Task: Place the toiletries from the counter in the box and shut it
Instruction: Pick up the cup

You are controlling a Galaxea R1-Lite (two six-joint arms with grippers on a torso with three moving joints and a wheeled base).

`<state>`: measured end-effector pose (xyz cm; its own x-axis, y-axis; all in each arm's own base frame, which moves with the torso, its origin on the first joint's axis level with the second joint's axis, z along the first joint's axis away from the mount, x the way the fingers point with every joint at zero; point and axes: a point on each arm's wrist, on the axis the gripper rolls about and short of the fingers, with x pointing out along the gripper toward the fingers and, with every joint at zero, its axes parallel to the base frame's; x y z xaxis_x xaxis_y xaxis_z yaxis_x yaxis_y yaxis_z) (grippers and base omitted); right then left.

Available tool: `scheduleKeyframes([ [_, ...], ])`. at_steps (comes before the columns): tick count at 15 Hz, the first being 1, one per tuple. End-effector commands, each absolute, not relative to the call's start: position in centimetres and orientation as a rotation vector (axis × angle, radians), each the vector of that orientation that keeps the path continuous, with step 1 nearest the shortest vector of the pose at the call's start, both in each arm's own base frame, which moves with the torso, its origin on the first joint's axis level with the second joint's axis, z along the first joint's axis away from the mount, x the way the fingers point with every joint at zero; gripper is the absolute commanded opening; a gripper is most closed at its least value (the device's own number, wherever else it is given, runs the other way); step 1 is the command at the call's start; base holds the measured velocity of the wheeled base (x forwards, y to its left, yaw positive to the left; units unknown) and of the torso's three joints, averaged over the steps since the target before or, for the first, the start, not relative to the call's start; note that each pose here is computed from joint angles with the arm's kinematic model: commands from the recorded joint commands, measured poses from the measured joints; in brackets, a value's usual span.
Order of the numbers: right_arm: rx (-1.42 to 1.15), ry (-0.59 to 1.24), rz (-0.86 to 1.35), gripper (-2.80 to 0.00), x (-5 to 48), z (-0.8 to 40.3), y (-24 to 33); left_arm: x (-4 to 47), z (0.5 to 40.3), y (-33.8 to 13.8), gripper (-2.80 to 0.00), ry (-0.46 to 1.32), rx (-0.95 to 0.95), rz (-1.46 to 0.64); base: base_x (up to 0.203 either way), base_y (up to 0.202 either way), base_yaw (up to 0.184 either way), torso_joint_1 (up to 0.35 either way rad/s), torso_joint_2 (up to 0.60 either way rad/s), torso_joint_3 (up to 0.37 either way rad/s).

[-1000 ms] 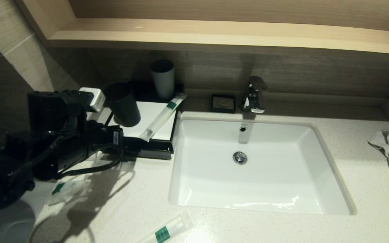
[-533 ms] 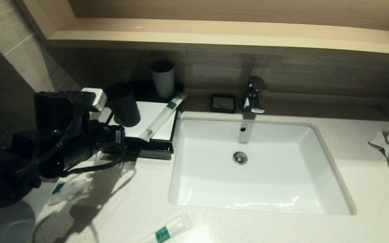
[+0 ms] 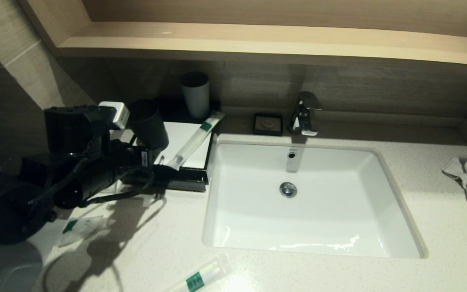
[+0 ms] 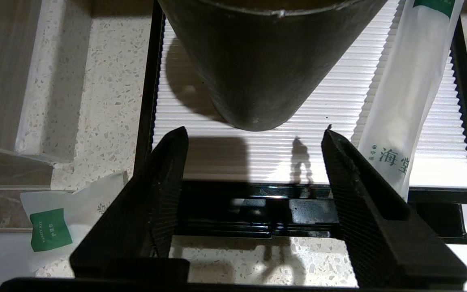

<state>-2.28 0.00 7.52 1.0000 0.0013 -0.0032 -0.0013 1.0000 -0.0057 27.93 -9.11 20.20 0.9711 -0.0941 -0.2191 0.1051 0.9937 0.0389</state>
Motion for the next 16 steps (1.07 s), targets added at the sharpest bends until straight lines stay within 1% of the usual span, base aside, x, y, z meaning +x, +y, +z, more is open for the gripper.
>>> scheduleKeyframes([
  [1, -0.006, 0.003, 0.002, -2.80, -2.3, 7.5, 0.0, 28.3, 19.8, -9.2, 0.00, 0.226, 0.053, -0.100, 0.000, 0.000, 0.000, 0.000, 0.00, 0.000],
  [6, -0.006, 0.003, 0.002, -2.80, -2.3, 7.5, 0.0, 29.2, 19.9, -9.6, 0.00, 0.188, 0.042, -0.099, 0.000, 0.000, 0.000, 0.000, 0.00, 0.000],
  [16, -0.006, 0.003, 0.002, -2.80, -2.3, 7.5, 0.0, 31.5, 19.4, -10.3, 0.00, 0.180, 0.039, -0.098, 0.000, 0.000, 0.000, 0.000, 0.00, 0.000],
])
